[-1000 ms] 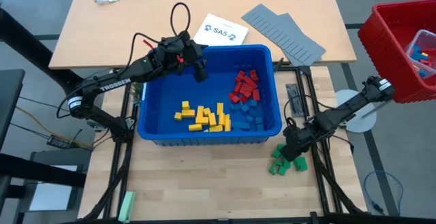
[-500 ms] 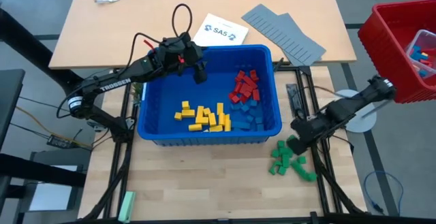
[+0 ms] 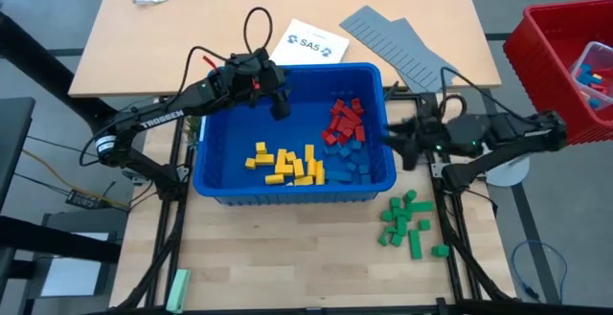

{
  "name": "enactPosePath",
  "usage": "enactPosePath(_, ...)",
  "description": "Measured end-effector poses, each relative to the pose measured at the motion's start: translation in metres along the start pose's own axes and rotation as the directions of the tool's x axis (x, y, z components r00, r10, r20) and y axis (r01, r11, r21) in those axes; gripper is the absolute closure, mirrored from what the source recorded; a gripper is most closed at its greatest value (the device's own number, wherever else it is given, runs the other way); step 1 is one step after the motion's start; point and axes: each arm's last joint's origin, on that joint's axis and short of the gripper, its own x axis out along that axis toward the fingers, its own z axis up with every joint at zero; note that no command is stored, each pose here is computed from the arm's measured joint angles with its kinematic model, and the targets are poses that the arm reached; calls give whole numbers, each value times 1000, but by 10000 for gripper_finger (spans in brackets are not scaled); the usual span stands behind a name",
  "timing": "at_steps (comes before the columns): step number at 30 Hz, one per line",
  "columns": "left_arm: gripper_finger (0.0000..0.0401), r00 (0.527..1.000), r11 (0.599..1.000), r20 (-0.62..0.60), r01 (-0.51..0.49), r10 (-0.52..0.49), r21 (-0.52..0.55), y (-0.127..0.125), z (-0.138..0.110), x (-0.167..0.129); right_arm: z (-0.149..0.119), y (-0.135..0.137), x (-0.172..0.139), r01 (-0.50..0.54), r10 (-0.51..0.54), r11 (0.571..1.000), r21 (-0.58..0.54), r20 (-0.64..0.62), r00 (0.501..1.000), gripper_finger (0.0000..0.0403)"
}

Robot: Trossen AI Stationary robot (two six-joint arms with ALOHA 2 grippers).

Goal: Sort blocks
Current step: Remove the green block from the blue bin

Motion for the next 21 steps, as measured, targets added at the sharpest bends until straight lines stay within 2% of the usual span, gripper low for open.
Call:
enactPosePath(4, 202, 989, 998, -135, 65, -66, -12, -6, -13, -1, 14, 0, 22, 124, -97, 973, -197, 140, 985, 195)
enactPosePath(8, 202, 936, 973, -267, 222, -231, -64, -12, -30, -5, 20, -12, 51, 298, -254, 900, -317, 175, 951, 196)
enactPosePath(11, 202, 903, 951, -303, 272, -305, -147, -10, -38, -7, 24, -26, 74, 390, -352, 837, -385, 168, 921, 193)
enactPosePath(13, 202, 891, 937, -305, 283, -335, -202, -5, -41, -10, 29, -35, 89, 375, -347, 824, -425, 147, 926, 185)
enactPosePath(16, 202, 887, 928, -309, 269, -343, -257, 2, -44, -14, 38, -48, 108, 272, -255, 835, -479, 102, 961, 169)
enactPosePath(19, 202, 863, 924, -359, 263, -354, -278, 4, -51, -15, 45, -61, 125, 191, -180, 828, -527, 72, 981, 151)
enactPosePath(21, 202, 852, 922, -379, 264, -361, -284, 4, -54, -14, 47, -71, 137, 167, -165, 814, -556, 54, 985, 142)
